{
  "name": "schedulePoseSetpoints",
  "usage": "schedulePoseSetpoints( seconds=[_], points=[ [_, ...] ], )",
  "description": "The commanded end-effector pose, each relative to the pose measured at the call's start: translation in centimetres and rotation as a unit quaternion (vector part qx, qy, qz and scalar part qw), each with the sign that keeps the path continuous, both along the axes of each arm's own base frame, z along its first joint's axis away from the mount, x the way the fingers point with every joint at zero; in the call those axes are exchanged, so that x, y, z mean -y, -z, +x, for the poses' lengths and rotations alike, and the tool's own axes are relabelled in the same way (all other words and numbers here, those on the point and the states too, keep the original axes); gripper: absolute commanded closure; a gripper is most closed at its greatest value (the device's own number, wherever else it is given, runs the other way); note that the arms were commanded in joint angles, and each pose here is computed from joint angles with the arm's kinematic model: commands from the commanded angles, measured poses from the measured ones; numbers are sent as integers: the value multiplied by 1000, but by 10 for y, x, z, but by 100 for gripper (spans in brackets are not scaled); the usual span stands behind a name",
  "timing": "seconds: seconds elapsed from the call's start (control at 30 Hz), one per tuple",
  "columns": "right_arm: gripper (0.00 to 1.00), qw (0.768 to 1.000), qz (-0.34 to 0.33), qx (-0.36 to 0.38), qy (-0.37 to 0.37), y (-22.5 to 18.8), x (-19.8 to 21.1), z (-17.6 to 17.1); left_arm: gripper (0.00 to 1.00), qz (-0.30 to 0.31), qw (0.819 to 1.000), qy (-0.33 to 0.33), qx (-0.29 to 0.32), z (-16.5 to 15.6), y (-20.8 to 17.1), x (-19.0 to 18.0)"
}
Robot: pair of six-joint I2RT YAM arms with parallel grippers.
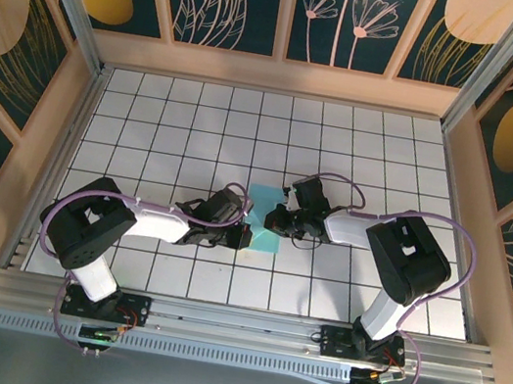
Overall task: Fold a paper plane with a square sheet of paper (fold left side to right side)
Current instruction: Fold the triangle a second time at the center of the table.
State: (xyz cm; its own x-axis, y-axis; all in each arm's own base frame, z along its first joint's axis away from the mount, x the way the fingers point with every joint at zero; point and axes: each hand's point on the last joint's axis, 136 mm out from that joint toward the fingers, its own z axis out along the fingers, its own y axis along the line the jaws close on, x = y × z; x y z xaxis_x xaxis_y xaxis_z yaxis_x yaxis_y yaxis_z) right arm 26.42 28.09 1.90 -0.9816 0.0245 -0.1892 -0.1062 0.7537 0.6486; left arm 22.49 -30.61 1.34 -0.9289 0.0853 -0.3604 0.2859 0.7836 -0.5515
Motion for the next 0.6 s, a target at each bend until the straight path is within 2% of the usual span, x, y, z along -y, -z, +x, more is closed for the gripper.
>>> schedulePoseSetpoints(
  seconds=[0.0,0.23,0.57],
  points=[
    [100,999,6,34,-9,-23,-6,6,100,48,999,-11,-21,-9,27,-22],
    [100,997,24,78,10,-46,1,1,100,50,999,-3,-17,-7,29,-20],
    [100,997,33,75,6,-36,-15,-20,100,65,998,-2,-15,-9,33,-26]
  ],
)
